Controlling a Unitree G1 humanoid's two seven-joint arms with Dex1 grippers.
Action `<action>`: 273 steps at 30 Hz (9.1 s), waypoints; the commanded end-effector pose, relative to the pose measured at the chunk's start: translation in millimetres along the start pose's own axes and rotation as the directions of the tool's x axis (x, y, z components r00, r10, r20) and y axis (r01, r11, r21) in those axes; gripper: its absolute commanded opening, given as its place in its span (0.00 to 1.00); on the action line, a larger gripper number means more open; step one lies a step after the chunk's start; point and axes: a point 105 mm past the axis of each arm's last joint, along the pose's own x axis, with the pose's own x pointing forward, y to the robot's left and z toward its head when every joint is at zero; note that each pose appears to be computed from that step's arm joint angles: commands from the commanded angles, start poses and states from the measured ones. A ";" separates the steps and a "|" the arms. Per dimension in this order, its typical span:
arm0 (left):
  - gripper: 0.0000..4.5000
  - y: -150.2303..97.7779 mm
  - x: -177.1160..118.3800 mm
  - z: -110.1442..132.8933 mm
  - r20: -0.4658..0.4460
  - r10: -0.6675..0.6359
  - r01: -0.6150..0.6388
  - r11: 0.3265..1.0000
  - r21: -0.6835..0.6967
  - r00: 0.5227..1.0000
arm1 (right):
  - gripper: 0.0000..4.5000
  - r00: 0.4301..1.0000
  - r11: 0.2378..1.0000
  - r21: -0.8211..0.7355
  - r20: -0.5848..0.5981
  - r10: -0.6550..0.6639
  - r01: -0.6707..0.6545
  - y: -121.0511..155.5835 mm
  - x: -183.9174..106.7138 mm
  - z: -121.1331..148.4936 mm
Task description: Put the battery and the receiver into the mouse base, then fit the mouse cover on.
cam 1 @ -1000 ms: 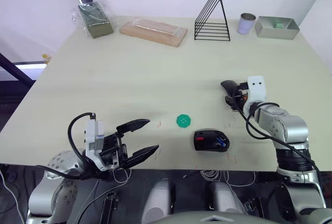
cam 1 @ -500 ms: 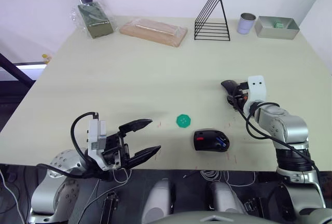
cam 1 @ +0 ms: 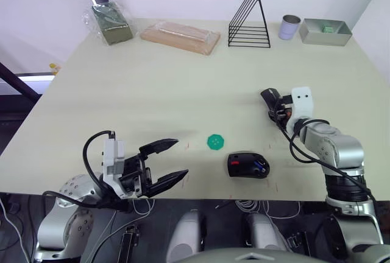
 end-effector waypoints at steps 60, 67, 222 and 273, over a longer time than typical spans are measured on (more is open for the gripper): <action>1.00 0.7 -13.5 0.1 -0.119 -0.196 0.199 0.980 0.017 0.973 | 0.51 0.526 0.250 -0.490 -0.577 0.625 -0.835 66.4 -99.1 -29.6; 1.00 -1.8 -16.5 -2.5 -0.124 -0.185 0.188 0.982 0.012 0.975 | 0.51 0.530 0.258 -0.487 -0.581 0.617 -0.834 66.9 -96.8 -32.1; 1.00 -1.3 -13.5 -11.0 -0.127 -0.137 0.141 0.990 0.025 0.982 | 0.41 0.499 0.313 -0.401 -0.549 0.670 -0.861 124.6 -66.8 -62.6; 1.00 2.4 -11.8 -11.6 -0.121 -0.129 0.129 0.992 -0.004 0.984 | 0.41 0.631 0.631 -0.315 0.117 0.767 -0.709 72.8 -74.9 -113.9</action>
